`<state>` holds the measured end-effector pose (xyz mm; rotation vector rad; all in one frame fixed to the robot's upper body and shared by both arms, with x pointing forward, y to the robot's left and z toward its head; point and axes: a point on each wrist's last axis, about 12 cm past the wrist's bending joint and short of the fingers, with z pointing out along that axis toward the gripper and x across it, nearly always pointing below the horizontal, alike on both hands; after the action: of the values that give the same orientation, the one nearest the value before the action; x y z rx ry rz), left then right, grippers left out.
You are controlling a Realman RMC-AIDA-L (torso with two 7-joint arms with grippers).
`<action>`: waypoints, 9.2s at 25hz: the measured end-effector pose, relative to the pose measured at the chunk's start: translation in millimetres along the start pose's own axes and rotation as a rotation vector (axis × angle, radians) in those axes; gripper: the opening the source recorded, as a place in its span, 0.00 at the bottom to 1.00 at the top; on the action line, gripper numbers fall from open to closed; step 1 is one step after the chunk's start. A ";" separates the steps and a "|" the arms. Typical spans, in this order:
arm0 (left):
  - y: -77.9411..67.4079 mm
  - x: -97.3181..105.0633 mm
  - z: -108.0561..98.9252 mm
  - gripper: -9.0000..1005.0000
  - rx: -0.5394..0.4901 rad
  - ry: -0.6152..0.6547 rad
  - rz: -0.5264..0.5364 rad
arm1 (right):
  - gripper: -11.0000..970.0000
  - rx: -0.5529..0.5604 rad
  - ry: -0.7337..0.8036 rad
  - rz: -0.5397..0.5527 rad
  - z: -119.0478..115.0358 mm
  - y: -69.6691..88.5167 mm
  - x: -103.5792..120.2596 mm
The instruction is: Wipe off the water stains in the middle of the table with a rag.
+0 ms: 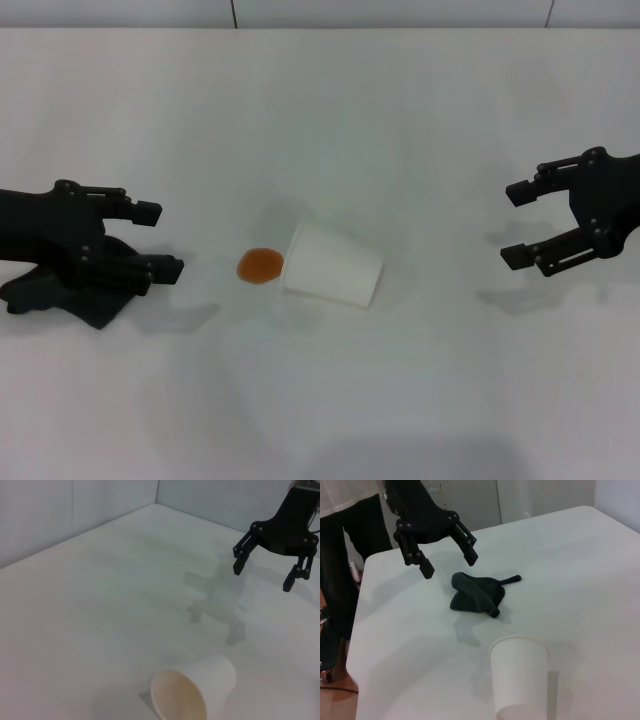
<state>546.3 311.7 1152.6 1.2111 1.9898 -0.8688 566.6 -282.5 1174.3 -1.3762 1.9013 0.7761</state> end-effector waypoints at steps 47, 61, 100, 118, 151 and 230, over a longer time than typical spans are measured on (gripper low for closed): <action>2.3 20.6 -19.9 0.84 -0.031 0.163 -0.027 | 0.87 -0.032 0.438 0.010 78.3 9.6 -106.9; 1.9 30.0 -33.1 0.84 -0.076 0.195 -0.018 | 0.87 0.033 0.499 0.055 109.8 14.8 -143.6; 3.2 35.5 -39.3 0.84 -0.118 0.224 -0.013 | 0.87 0.099 0.648 0.127 192.2 36.2 -171.0; 4.0 37.4 -38.4 0.84 -0.133 0.223 -0.021 | 0.87 0.135 0.661 0.060 213.8 36.9 -145.3; 4.2 38.4 -35.0 0.84 -0.138 0.229 -0.025 | 0.74 0.106 0.612 0.098 220.2 36.5 -125.0; -13.9 43.7 -4.6 0.84 -0.116 0.069 -0.005 | 0.64 0.517 -0.460 0.022 82.6 49.1 144.9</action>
<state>516.7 331.7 1123.5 1.1848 2.0693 -0.7120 499.7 -287.5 1013.9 -0.7794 1.5982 0.5029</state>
